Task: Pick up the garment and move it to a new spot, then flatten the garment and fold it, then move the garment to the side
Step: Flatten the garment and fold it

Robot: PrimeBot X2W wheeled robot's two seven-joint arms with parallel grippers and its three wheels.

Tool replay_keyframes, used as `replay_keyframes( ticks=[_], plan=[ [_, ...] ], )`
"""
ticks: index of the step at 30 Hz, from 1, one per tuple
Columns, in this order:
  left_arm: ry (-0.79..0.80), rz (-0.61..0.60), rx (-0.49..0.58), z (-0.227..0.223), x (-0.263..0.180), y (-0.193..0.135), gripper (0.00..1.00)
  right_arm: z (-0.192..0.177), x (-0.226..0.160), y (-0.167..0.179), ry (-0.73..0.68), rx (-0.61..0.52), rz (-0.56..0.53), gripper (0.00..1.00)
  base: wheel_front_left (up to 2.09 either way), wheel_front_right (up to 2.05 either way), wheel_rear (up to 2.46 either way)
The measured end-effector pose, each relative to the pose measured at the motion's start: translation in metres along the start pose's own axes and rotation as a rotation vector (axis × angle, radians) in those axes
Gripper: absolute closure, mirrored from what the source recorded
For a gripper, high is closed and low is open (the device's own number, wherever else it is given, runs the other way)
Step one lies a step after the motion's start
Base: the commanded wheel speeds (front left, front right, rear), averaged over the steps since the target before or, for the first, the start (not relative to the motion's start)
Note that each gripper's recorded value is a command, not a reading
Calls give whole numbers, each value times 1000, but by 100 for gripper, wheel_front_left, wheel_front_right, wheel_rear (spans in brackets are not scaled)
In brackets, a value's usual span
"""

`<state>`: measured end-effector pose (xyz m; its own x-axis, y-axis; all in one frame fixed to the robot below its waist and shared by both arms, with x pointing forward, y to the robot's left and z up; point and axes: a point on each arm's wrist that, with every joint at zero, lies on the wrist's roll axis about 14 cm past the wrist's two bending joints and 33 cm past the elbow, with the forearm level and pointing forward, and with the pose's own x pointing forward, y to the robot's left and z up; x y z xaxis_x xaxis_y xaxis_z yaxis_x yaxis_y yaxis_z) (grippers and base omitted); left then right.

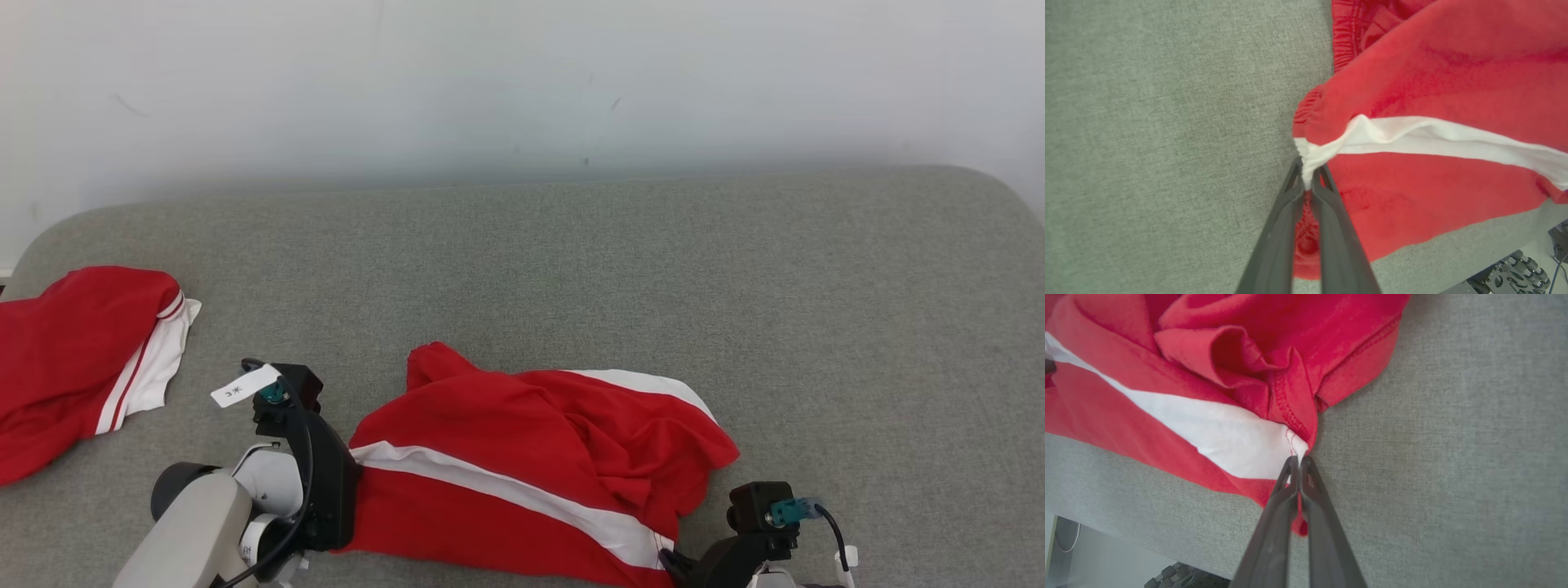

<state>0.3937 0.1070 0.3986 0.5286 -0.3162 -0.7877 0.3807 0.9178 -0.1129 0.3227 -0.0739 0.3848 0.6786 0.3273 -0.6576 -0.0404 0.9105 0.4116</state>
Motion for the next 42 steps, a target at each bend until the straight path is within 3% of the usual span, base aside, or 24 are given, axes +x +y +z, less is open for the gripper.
replay_keyframes(
  ticks=[9,13,19,23,24,26,28,30,32,39,40,41,42],
  plan=[
    [-50,7,3,12,-3,2,100,6,-2,1,-31,0,1,100,0,0,0],
    [-161,12,-32,40,-11,4,100,32,-6,2,-132,6,8,100,0,0,0],
    [-501,-29,-128,127,-48,-8,100,148,-36,25,-529,-72,49,100,0,0,0],
    [-862,-66,-174,209,-110,-23,100,261,-115,54,-999,-156,97,100,0,0,0],
    [-862,-66,-174,209,-110,-23,100,261,-115,54,-999,-156,97,100,0,0,0],
    [-1099,-126,-192,255,-164,-39,100,300,-164,66,-1219,-188,120,100,0,0,0],
    [-1271,-179,-202,278,-208,-49,100,312,-188,69,-1321,-212,123,100,0,0,0],
    [-1341,-189,-196,280,-224,-51,100,310,-183,60,-1307,-223,94,100,0,0,0],
    [-1327,-181,-200,266,-213,-48,100,292,-161,42,-1229,-216,53,100,0,0,0],
    [-888,-84,-297,120,-73,-38,100,138,-51,-16,-661,-147,-40,100,0,0,0],
    [-825,-70,-293,99,-59,-38,81,117,-42,-17,-590,-139,-35,100,0,0,0],
    [-770,-70,-271,81,-47,-41,63,100,-36,-19,-534,-127,-36,75,0,0,0],
    [-727,-77,-255,67,-39,-46,9,87,-31,-21,-488,-113,-36,46,0,0,0]
  ],
)
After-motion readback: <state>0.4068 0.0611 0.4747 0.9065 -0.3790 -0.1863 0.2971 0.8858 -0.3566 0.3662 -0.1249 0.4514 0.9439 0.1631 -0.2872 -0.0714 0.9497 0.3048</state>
